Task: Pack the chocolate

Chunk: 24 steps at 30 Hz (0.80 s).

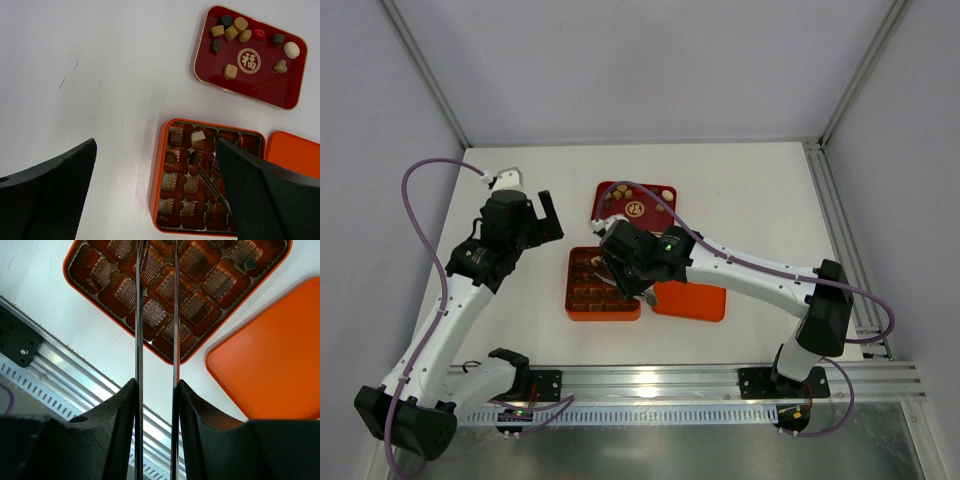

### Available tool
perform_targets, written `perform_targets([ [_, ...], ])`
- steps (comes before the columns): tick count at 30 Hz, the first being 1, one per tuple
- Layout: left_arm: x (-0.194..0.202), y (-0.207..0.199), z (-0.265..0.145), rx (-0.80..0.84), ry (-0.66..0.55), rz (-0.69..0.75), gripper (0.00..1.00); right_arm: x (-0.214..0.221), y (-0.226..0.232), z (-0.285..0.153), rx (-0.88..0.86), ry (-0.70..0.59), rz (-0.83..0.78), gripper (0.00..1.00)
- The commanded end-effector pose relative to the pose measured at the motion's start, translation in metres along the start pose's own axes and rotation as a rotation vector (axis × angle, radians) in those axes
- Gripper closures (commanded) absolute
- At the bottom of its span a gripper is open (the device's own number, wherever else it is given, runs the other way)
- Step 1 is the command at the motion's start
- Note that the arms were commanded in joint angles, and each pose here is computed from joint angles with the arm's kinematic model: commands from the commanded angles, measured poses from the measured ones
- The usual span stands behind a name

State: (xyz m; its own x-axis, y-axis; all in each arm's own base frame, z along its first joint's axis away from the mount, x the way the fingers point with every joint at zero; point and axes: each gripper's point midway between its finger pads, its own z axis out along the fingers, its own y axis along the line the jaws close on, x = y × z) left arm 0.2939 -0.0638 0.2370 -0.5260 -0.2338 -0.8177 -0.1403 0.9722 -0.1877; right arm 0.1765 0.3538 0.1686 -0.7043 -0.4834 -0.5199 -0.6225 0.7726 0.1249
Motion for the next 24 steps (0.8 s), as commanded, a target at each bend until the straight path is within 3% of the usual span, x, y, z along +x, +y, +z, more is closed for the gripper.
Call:
perform_targets([
  [1, -0.010, -0.004, 0.002, 0.017, -0.039, -0.014, 0.00, -0.017, 0.007, -0.008, -0.014, -0.058, -0.001, 0.60],
  [10, -0.011, -0.004, 0.001, 0.019, -0.042, -0.016, 0.00, -0.031, -0.007, -0.018, 0.041, -0.099, -0.002, 0.57],
  [18, -0.010, -0.004, 0.002, 0.021, -0.038, -0.019, 0.00, -0.073, -0.075, -0.037, 0.138, -0.173, 0.097, 0.57],
  [24, -0.009, -0.004, 0.002, 0.024, -0.035, -0.017, 0.00, -0.085, -0.129, -0.024, 0.211, -0.158, 0.153, 0.57],
])
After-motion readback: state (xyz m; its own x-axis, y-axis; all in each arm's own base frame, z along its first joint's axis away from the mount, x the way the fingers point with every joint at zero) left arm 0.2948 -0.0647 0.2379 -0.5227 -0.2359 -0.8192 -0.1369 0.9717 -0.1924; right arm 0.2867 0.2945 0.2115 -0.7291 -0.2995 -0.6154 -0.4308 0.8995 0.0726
